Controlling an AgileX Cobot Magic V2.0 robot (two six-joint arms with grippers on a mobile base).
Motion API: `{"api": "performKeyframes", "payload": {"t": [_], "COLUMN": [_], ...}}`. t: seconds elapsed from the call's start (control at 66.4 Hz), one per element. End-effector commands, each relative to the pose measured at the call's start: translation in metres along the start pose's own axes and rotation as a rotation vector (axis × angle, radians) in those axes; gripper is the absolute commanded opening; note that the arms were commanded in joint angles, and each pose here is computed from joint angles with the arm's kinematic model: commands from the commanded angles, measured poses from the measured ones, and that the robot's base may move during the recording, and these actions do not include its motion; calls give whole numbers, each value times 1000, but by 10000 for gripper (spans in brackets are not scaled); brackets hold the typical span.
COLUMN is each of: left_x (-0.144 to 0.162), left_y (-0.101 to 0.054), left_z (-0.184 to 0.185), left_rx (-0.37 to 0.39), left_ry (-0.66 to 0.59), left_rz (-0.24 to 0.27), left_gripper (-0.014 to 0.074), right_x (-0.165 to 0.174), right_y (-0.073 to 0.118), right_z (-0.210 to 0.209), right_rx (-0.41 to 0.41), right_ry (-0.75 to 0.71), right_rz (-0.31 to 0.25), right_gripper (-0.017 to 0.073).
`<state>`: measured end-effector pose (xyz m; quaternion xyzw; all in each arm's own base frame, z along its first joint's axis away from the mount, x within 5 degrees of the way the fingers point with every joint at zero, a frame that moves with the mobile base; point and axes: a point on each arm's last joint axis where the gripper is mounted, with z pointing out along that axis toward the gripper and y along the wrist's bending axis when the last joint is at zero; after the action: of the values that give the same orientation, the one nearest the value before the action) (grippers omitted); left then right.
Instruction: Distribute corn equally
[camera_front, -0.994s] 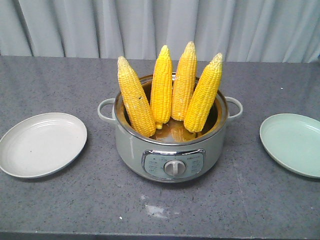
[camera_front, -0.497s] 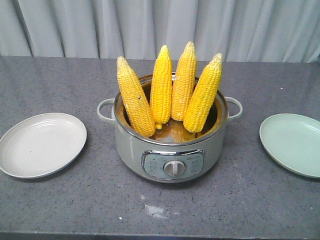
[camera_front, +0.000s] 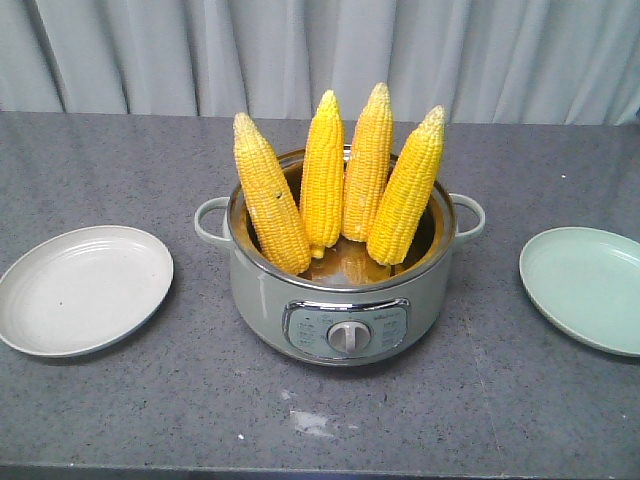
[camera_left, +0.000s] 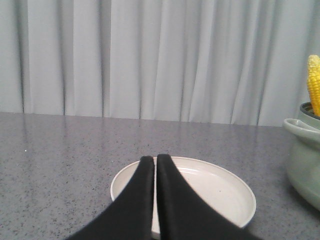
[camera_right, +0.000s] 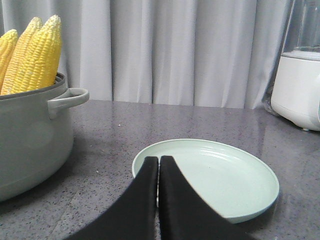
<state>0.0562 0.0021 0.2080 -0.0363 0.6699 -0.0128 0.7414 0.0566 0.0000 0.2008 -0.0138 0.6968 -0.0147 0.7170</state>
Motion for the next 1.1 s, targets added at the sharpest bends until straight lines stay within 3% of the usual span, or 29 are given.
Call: {"api": "performKeyframes", "payload": {"t": [0.0, 0.241, 0.421, 0.692, 0.873, 1.084], "left_x": [-22, -86, -143, -214, -220, -204], "left_y": [-1, -6, -10, -16, -16, -15], "left_z": [-3, -14, -10, 29, 76, 113], "left_rx": [7, 20, 21, 4, 1, -1], "left_ry": [-158, -326, -321, -21, 229, 336], "left_rz": [-12, -11, -11, -6, 101, 103], "left_gripper": [-6, -6, -6, -6, -6, -6], "right_x": [-8, -44, -98, -166, -183, -169], "right_y": [-1, -2, -4, -6, -7, -7], "right_z": [-1, -5, -2, 32, 64, 94], "right_rx": [9, 10, 4, -9, -13, -18], "right_ry": [-105, -147, -95, 108, 208, 332], "right_rz": [-6, -5, -5, -5, -9, -8], "right_gripper": [-8, -8, -8, -8, -8, -8]}}
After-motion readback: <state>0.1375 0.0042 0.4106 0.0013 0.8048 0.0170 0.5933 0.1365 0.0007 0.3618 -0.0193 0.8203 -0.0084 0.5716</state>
